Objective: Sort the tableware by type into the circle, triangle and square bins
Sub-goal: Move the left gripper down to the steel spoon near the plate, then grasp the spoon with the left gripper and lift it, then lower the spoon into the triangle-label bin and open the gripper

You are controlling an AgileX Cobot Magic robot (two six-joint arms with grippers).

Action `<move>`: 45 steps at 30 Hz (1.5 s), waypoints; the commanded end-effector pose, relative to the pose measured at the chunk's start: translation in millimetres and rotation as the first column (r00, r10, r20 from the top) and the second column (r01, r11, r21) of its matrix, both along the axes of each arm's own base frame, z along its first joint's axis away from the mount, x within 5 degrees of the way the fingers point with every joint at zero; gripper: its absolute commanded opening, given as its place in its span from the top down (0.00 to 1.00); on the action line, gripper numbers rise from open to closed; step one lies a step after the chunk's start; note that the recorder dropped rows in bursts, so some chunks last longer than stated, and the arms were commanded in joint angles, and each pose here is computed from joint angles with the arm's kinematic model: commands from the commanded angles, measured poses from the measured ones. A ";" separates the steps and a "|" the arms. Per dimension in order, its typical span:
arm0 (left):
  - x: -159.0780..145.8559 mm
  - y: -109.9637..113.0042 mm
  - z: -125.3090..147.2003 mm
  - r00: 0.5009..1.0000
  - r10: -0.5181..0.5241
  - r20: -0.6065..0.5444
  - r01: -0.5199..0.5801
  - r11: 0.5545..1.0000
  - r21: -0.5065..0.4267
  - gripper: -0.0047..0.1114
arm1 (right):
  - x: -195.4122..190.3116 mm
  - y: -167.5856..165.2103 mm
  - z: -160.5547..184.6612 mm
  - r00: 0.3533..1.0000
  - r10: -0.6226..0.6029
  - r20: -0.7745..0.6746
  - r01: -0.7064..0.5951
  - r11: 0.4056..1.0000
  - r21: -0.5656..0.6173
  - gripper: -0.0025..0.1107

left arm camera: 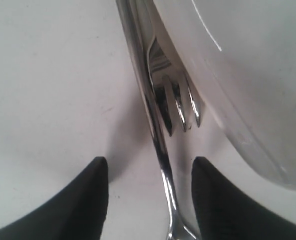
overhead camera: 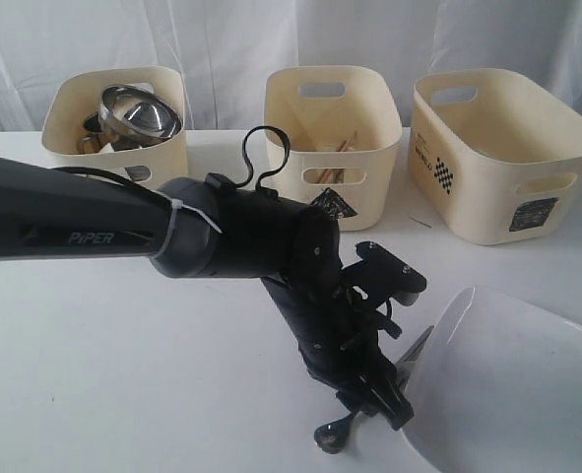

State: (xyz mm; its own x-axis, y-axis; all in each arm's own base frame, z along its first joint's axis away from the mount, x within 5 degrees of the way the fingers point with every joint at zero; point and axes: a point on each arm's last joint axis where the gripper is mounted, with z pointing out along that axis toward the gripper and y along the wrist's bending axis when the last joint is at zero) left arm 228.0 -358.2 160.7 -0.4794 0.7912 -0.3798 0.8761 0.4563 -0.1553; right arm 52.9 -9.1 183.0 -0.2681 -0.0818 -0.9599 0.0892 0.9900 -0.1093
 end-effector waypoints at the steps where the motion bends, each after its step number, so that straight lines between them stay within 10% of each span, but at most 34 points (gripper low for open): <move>1: -4.3 1.4 -8.5 0.999 -0.009 -0.038 0.011 0.999 0.039 0.58 | 0.0 0.0 -0.7 1.000 0.001 0.006 -0.001 1.000 -0.003 0.98; 11: -5.9 2.6 -14.9 0.998 -0.013 -0.065 0.017 0.998 0.068 0.63 | -0.1 0.0 -0.8 1.000 0.000 0.004 0.000 1.000 -0.003 0.98; 16: -5.6 1.8 -10.4 0.997 -0.029 -0.069 0.034 0.996 0.077 0.96 | 0.0 0.0 -0.7 1.000 0.001 0.006 -0.001 1.000 -0.003 0.98; 31: 27.3 28.7 67.7 0.983 -0.005 0.185 -0.010 0.997 0.077 0.96 | 0.0 0.0 -0.7 1.000 0.001 0.006 -0.001 1.000 -0.003 0.98; 37: 54.7 43.0 117.6 0.917 0.192 0.351 -0.127 0.972 -0.199 0.96 | 0.0 0.1 -0.7 1.000 0.001 0.006 -0.001 1.000 -0.001 0.98; 45: 90.0 33.4 170.7 0.735 0.334 0.590 -0.009 0.875 -0.484 0.96 | 0.0 0.1 -0.7 1.000 -0.006 0.009 0.006 1.000 0.025 0.98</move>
